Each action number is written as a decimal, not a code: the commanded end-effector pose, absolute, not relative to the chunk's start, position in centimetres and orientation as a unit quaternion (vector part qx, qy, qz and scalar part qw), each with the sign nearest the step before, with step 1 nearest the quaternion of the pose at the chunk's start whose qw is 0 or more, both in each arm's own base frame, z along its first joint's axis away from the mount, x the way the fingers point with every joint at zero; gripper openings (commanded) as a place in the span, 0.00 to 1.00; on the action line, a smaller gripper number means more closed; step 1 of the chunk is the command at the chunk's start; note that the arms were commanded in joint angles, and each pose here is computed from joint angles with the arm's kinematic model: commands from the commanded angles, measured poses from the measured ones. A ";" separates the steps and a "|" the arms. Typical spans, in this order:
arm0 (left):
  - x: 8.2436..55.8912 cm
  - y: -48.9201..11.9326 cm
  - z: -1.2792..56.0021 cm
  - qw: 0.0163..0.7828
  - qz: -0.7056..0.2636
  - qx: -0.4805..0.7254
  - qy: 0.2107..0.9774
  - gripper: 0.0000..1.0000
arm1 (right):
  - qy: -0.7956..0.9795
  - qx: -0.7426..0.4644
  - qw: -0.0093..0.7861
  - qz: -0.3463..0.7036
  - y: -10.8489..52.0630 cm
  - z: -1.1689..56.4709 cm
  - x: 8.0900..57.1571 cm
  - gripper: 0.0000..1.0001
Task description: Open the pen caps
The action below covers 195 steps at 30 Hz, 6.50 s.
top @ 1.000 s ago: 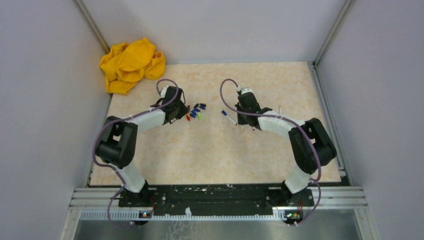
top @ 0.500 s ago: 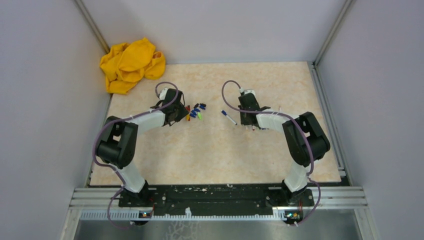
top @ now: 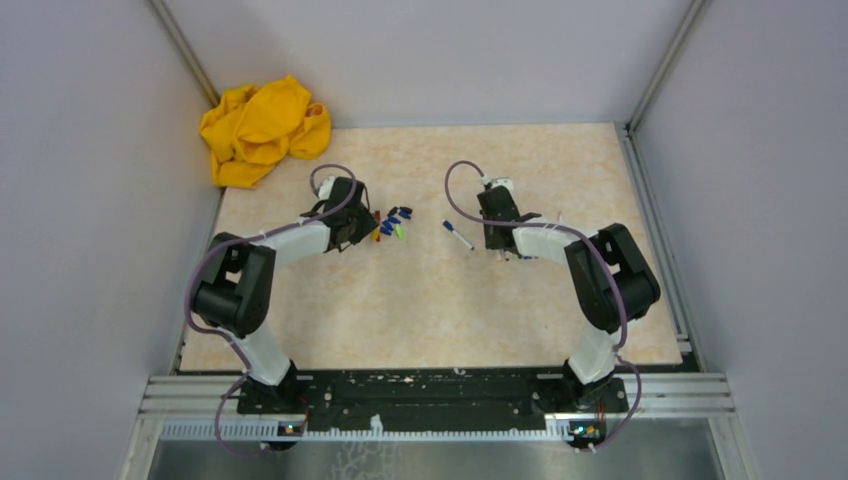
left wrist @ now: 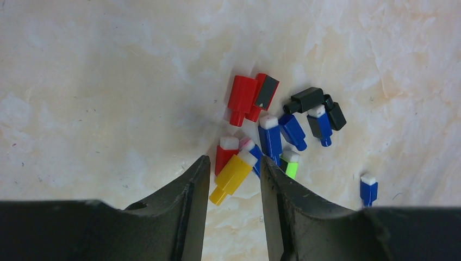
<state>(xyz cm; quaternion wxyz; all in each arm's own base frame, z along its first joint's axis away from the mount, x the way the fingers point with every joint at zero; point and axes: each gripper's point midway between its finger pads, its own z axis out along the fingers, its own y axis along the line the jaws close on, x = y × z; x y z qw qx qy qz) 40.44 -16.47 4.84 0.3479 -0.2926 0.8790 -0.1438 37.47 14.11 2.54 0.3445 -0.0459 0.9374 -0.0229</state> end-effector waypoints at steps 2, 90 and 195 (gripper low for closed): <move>40.6 -16.9 6.9 0.358 -0.169 -0.302 0.867 0.46 | 0.938 -0.038 0.341 -0.049 12.9 2.3 37.8 0.27; 39.8 -31.6 11.5 0.268 -0.452 -0.148 0.838 0.55 | 0.848 -0.217 0.370 0.313 29.5 11.5 35.2 0.00; 43.6 -13.3 7.4 0.406 -0.118 -0.303 0.854 0.01 | 0.902 -0.081 0.396 0.153 21.3 8.2 36.3 0.00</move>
